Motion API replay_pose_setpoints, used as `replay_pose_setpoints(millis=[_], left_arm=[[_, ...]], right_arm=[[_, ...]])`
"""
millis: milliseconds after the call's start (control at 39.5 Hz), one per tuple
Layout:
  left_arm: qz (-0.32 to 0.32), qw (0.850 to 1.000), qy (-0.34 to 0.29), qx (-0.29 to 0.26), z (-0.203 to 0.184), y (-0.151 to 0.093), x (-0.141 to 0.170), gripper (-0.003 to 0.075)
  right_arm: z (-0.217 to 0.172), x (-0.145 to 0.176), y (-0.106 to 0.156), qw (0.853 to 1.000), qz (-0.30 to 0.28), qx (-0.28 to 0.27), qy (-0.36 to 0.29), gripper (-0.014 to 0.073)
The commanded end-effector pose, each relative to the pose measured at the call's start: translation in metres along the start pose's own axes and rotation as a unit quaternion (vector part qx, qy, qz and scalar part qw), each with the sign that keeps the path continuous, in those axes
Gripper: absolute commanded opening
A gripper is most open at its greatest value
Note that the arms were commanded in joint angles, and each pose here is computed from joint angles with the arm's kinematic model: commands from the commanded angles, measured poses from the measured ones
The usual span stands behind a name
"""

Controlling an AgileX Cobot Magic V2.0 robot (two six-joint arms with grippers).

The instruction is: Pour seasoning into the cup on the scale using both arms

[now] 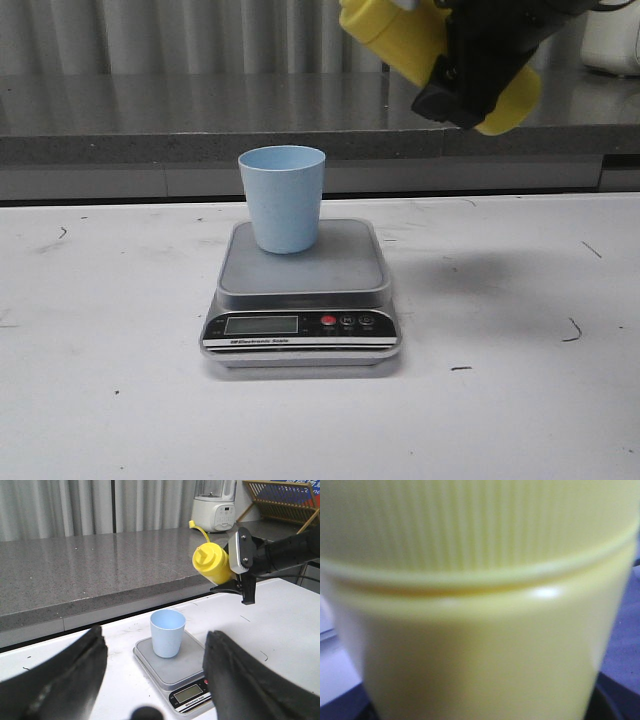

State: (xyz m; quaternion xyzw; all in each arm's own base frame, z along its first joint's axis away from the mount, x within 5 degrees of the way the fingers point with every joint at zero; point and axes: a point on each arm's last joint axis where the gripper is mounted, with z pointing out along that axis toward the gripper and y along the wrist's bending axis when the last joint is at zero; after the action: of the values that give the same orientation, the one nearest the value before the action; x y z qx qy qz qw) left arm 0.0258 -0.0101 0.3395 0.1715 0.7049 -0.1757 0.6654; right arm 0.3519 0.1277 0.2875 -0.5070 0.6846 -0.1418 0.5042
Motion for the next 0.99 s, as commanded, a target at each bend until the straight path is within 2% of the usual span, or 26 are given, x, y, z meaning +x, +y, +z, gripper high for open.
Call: replay_pose_setpoints(millis=[0, 279, 886, 962], left_arm=[[-0.007, 0.999, -0.043, 0.010, 0.000, -0.001, -0.015, 0.0421], [-0.007, 0.999, -0.043, 0.010, 0.000, -0.001, -0.015, 0.0421], [-0.007, 0.999, -0.043, 0.010, 0.000, -0.001, -0.015, 0.0421], [-0.007, 0.999, -0.043, 0.010, 0.000, -0.001, -0.015, 0.0421]], right_arm=[[-0.018, -0.024, -0.032, 0.997, -0.009, 0.063, -0.043, 0.0349], [-0.005, -0.031, -0.037, 1.000, -0.022, 0.011, -0.020, 0.0349], [-0.002, -0.029, -0.036, 0.999, -0.026, 0.011, -0.016, 0.0349], [-0.001, -0.028, -0.037, 0.999, -0.048, 0.017, -0.011, 0.0349]])
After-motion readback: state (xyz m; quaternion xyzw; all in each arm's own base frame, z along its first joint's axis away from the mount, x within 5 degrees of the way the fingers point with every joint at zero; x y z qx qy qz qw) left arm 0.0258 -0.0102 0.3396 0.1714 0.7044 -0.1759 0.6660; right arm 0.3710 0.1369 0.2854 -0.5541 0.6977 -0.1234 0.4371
